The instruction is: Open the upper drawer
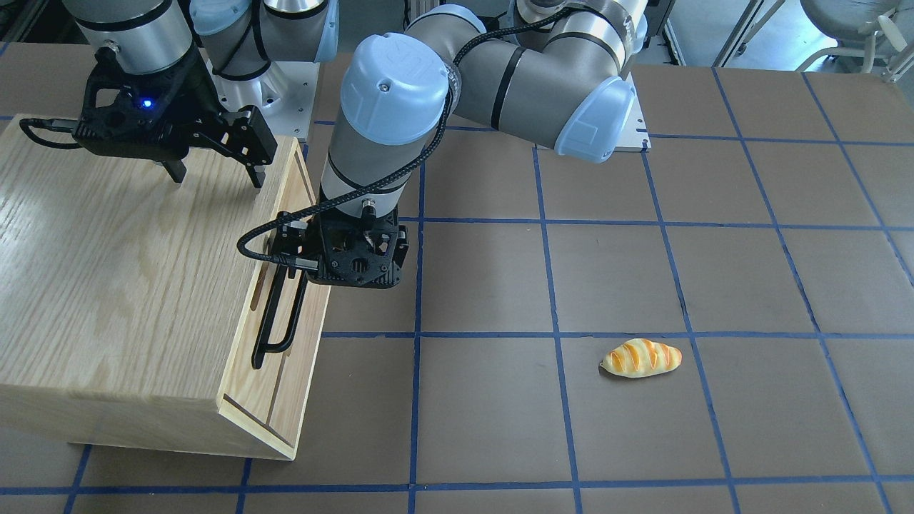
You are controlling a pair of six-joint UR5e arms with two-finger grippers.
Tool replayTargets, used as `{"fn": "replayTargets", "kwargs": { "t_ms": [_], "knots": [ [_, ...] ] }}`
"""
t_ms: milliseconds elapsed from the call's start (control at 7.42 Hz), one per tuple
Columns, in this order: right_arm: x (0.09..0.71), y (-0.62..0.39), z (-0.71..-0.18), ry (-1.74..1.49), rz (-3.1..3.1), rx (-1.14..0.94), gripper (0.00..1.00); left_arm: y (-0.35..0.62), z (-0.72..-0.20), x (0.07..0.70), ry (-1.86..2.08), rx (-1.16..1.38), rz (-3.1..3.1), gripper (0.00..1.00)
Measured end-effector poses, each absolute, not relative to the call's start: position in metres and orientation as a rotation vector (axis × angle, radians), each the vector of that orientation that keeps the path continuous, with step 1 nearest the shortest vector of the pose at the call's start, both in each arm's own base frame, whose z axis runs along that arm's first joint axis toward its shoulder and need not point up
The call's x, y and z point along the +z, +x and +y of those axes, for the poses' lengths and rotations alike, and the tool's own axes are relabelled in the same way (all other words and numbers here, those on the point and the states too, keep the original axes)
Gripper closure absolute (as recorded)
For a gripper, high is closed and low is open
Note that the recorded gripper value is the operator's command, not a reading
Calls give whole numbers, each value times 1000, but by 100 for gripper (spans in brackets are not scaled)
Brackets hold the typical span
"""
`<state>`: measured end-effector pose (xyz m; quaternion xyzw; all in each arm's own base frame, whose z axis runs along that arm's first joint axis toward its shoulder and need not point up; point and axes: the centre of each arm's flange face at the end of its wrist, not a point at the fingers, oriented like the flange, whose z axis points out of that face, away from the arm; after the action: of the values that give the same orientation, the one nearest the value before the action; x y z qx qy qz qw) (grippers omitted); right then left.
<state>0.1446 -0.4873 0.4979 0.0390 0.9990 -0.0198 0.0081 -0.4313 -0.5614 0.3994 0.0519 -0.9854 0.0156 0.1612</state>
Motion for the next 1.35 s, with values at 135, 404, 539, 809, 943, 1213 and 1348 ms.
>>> {"fn": "replayTargets", "kwargs": {
  "t_ms": [135,404,539,809,943,1213,1348],
  "knots": [
    [498,145,-487,122,3122,-62,0,-435,-560,398,142,42,-2812,0],
    [498,145,-487,122,3122,-62,0,-439,-562,391,140,42,-2811,0],
    [498,145,-487,122,3122,-62,0,-439,-562,389,139,42,-2812,0],
    [498,144,-487,123,3122,-62,0,-439,-563,387,135,44,-2816,0],
    [498,144,-487,123,3122,-62,0,-439,-563,387,130,47,-2821,0],
    [498,145,-487,122,3122,-62,0,-436,-564,386,125,64,-2844,0],
    [498,145,-487,122,3122,-62,0,-435,-564,385,124,73,-2860,0]
  ]
}}
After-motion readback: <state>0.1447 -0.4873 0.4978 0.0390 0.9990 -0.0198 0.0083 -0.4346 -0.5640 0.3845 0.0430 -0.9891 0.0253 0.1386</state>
